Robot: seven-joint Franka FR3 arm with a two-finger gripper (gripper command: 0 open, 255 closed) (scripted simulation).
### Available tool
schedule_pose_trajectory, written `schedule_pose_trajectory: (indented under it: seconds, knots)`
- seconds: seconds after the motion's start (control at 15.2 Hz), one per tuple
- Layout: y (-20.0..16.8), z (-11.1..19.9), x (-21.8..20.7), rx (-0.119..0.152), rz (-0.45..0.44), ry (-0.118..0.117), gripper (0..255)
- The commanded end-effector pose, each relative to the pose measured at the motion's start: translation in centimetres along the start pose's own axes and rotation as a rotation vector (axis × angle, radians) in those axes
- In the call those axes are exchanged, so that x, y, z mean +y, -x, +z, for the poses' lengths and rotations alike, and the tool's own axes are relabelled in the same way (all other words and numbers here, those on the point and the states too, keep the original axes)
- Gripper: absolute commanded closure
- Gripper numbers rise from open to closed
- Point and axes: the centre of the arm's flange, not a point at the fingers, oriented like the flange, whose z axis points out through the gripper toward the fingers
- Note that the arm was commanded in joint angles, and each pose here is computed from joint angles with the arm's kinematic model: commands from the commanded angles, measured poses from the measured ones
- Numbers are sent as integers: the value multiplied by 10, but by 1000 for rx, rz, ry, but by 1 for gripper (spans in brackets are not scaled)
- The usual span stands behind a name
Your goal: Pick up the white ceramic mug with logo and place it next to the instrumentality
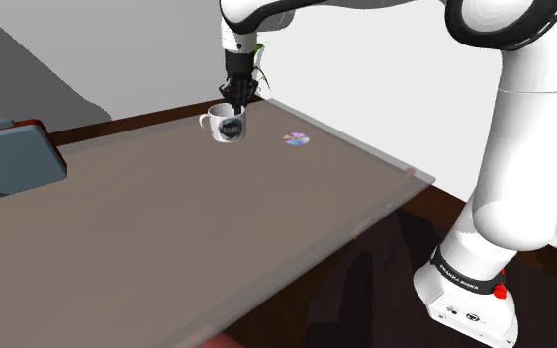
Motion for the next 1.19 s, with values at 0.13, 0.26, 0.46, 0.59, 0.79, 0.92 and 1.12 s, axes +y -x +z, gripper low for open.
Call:
schedule_pose_trajectory:
  seconds: [0.13,0.26,0.46,0.59,0.79,0.92,1.12]
  knots:
    - [-28,3,45,0,-1,0,255]
    - [-42,2,67,0,-1,0,255]
    - [-64,2,100,0,-1,0,255]
    - [-79,1,122,0,-1,0,255]
    - [-102,0,158,0,-1,0,255]
    - [-102,11,158,0,-1,0,255]
    - [-101,27,159,0,-1,0,255]
